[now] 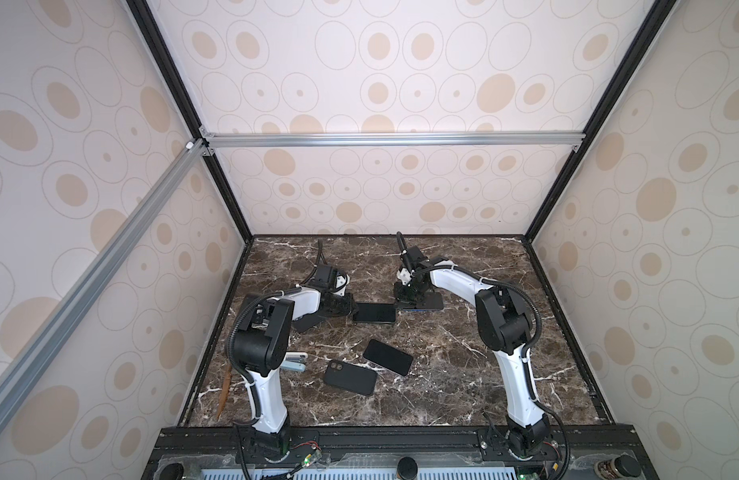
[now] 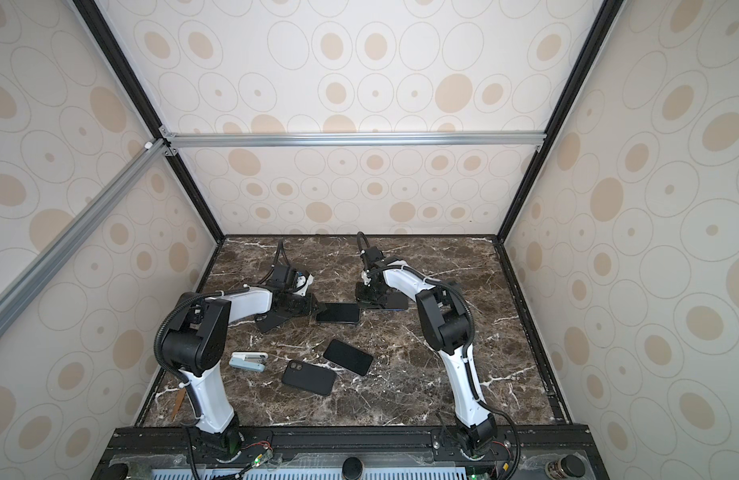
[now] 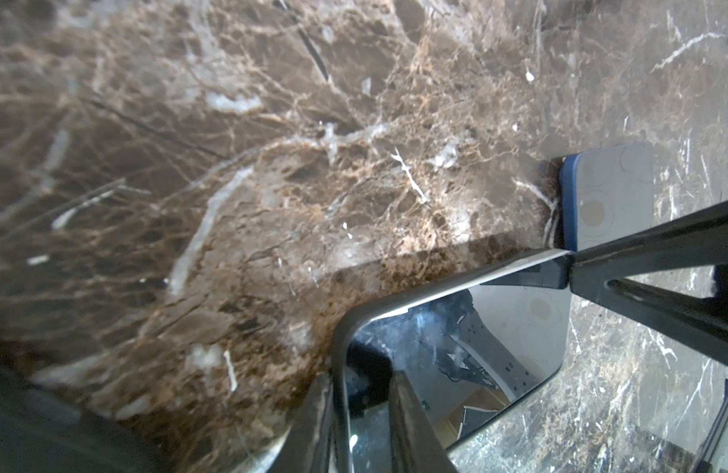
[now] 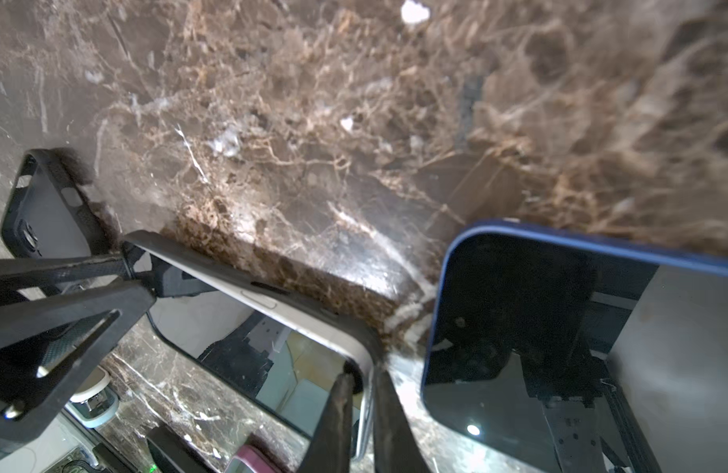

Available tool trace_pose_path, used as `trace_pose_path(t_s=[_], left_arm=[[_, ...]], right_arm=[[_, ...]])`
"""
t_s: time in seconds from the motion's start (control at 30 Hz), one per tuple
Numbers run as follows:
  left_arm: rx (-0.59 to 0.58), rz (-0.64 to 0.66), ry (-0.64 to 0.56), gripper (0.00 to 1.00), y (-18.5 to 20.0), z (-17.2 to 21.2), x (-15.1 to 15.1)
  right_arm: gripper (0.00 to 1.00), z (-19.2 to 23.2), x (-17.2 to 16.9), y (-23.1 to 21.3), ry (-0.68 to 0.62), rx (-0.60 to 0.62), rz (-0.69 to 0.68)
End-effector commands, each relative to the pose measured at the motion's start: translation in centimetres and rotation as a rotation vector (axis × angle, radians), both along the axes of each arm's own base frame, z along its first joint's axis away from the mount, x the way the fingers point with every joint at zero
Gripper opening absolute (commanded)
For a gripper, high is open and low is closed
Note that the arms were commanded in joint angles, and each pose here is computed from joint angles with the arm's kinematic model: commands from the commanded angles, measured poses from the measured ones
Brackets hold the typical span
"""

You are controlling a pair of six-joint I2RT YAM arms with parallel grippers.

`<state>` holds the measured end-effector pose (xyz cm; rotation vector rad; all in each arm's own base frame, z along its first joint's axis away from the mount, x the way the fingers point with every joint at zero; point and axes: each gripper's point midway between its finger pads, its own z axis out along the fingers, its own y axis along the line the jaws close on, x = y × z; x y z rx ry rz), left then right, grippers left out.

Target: Put the phone into the phone case

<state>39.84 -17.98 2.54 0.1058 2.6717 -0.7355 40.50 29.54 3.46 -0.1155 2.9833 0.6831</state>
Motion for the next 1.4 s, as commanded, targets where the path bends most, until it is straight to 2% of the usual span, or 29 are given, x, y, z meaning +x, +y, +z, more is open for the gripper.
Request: trace_pose_path(t_s=[0.0, 0.63, 1.03, 1.37], left_arm=[[0.045, -0.002, 0.084, 0.26, 0.6, -2.0, -1.2], [0.047, -0.014, 0.087, 0.24, 0.6, -1.9, -1.3], [0.048, -0.011, 0.077, 0.24, 0.7, -1.5, -1.1], [0.045, -0.010, 0.063, 0.24, 0.7, -1.0, -0.9]], right_arm=[[0.12, -1.7, -0.7, -0.8, 0.041, -0.045, 0.006], [0.09, -8.5, -5.3, -2.4, 0.179, -0.210, 0.047], [0.08, -8.7, -5.5, -2.0, 0.152, -0.329, 0.109], [0.07, -8.7, -4.9, -0.5, 0.169, -0.297, 0.068]])
